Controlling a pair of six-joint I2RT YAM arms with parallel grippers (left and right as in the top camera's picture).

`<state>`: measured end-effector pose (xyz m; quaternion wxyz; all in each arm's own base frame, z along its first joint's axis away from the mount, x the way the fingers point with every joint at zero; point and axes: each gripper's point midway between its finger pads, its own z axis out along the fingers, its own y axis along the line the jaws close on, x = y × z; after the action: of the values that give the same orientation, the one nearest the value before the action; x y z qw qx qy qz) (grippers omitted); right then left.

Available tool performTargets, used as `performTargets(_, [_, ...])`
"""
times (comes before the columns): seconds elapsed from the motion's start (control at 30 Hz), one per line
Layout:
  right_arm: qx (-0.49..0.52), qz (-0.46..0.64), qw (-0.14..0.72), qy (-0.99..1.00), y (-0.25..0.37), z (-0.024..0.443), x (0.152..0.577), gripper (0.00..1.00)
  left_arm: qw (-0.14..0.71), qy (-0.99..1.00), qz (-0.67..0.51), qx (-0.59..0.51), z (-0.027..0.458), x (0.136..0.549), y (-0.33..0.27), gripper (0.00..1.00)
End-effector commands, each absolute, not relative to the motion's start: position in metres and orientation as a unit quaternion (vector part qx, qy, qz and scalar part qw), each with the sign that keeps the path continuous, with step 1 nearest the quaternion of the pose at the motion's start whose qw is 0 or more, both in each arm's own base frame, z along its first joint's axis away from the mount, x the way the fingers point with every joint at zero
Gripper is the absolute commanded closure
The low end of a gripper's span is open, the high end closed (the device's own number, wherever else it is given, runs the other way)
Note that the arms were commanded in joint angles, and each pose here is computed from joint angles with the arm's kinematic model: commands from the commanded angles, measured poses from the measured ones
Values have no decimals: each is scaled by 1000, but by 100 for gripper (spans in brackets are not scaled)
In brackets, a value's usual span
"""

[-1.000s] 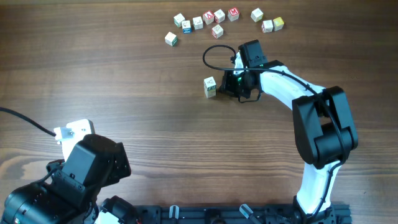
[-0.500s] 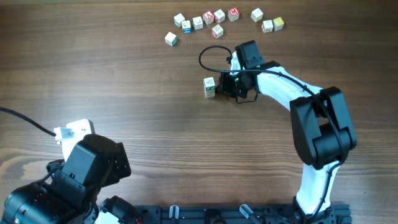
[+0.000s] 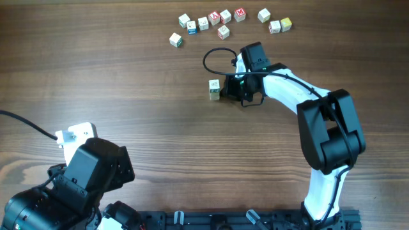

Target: Form a tower

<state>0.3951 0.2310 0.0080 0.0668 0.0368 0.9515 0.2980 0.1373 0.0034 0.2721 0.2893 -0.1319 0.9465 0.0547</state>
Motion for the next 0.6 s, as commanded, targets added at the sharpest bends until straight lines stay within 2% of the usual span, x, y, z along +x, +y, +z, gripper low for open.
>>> performTargets(0.0, [24,303,56,951,236,3,389,96,291,945,54,-139,272,138,4,0])
performTargets(0.43, [46,273,69,959,224,-2,395,96,291,945,54,-139,272,138,4,0])
performTargets(0.57, [76,235,103,963,196,17,411,96,291,945,54,-139,272,138,4,0])
